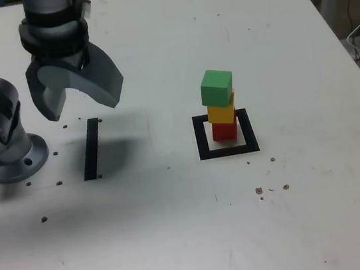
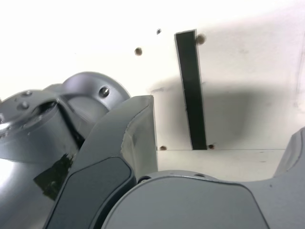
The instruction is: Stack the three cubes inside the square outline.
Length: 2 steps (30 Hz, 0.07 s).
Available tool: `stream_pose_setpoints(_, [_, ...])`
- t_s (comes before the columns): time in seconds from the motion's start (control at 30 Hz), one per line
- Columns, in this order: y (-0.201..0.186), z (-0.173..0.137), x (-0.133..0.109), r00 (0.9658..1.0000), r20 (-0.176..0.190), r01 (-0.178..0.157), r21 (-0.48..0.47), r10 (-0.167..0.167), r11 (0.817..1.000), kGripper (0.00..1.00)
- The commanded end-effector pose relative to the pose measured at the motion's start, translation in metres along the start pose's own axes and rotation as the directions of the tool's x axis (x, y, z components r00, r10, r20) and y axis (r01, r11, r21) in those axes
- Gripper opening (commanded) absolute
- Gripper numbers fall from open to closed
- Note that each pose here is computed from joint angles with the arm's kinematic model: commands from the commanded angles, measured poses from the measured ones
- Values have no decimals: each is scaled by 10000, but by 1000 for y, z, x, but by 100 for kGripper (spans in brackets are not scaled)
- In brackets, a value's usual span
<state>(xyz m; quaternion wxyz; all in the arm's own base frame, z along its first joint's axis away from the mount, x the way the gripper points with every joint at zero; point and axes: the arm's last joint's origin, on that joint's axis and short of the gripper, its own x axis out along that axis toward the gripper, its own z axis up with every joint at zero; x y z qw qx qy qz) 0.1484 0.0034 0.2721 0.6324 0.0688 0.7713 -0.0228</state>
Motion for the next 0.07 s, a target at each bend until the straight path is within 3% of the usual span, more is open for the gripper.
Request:
stream_pose_setpoints(0.0, [-4, -1, 2, 10000, -42, 50, -124, -51, 9999, 99])
stream_pose_setpoints(0.03, [-5, -1, 2, 10000, -9, 46, -179, -46, 9998, 99])
